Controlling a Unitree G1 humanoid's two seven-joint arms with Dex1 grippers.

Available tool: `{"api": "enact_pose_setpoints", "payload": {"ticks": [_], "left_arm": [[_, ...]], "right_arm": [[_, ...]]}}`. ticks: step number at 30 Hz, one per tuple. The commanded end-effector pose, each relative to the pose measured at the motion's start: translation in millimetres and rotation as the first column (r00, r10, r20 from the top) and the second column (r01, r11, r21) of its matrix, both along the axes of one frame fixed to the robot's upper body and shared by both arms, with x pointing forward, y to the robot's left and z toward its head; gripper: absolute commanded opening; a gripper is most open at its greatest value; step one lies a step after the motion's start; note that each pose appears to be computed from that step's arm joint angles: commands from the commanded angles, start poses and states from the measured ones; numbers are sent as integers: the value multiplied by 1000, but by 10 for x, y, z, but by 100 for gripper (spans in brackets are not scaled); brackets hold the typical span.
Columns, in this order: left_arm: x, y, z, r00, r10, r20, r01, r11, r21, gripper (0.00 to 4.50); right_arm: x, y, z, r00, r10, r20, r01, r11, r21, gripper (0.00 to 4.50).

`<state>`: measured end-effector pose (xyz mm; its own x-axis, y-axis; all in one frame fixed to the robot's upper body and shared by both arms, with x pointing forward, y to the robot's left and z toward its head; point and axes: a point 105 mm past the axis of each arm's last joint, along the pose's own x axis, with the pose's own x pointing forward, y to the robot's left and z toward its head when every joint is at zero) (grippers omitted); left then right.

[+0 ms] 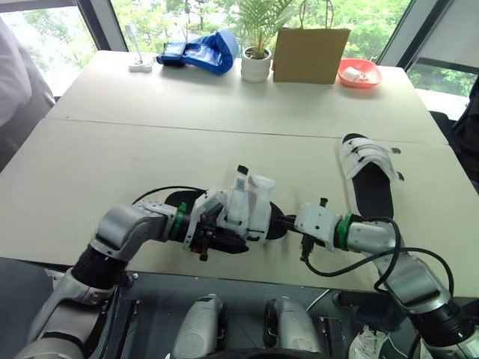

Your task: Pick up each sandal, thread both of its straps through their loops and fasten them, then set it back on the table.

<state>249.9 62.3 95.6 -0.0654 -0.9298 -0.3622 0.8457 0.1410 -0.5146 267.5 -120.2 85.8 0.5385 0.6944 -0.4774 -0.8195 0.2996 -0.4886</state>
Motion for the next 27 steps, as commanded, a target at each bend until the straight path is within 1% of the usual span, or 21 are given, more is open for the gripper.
{"api": "enact_pose_setpoints", "payload": {"ticks": [1,3,5,6,9,10,11,20,27], "left_arm": [[-1,-66,34,999,-11,36,12,1000,-7,122],[-2,-87,20,999,-10,36,10,1000,-8,122],[-13,-98,21,999,-13,34,13,1000,-12,175],[-19,-99,27,999,-18,35,18,1000,-13,208],[-22,-94,29,999,-20,44,20,1000,-4,346],[-27,-87,23,999,-24,41,24,1000,3,401],[-35,-80,19,999,-31,40,30,1000,9,446],[2,-159,76,999,-16,34,17,999,-30,446],[43,-138,184,1000,-2,14,3,997,-73,446]], "right_arm": [[-97,-3,-249,994,-3,-105,0,1000,-30,0],[-99,-3,-251,994,-3,-105,-1,1000,-30,0],[-109,-5,-252,994,-2,-106,-1,1000,-31,0],[-112,-7,-252,994,-2,-106,-1,999,-32,0],[-119,-19,-250,994,-5,-106,2,999,-33,0],[-120,-21,-250,994,-6,-106,2,999,-34,0],[-121,-21,-250,994,-6,-106,2,999,-35,0],[-120,-22,-250,995,-6,-105,2,999,-37,0],[-117,-25,-265,995,-2,-103,-3,999,-45,0]]}}
